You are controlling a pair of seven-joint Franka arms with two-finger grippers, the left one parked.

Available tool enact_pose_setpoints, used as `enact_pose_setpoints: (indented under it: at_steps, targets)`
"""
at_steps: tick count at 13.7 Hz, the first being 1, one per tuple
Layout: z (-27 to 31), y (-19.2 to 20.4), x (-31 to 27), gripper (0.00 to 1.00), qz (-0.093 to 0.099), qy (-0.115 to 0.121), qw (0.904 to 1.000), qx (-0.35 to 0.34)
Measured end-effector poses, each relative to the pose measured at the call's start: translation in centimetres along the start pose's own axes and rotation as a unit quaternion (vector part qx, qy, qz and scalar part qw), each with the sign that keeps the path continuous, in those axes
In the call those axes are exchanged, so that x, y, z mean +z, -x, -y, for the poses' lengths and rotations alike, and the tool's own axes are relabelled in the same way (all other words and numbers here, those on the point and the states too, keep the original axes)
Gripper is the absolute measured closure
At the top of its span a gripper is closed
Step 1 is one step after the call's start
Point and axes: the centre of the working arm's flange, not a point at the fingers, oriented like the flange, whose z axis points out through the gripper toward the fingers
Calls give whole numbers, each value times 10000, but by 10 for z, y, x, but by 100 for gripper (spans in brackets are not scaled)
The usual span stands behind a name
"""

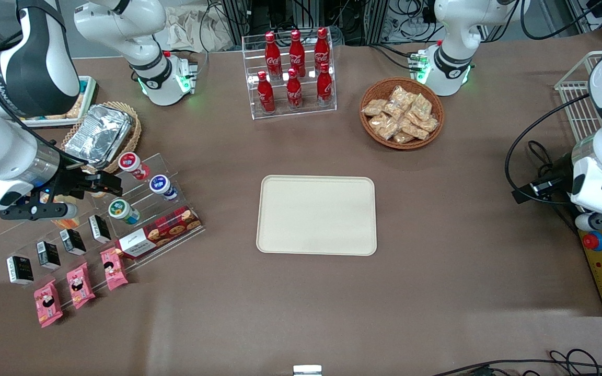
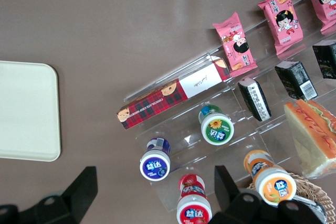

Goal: Place sandwich on tray
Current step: 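Move the right gripper over the acrylic rack toward the wrapped sandwich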

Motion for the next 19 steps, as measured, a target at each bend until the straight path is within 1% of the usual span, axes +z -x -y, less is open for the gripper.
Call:
enact_pose_setpoints:
  at_steps: [6, 10, 13, 16, 19]
  targets:
    - [-4, -2, 3, 1, 22, 4, 10000, 73]
    - [-18, -1, 2, 1, 62, 10, 9995, 303]
    - [-52, 5, -7, 1, 113, 5, 9987, 489]
    - [-91, 13, -16, 1, 134, -21, 9996, 264]
    - [-131, 20, -14, 1, 204, -60, 9998, -64]
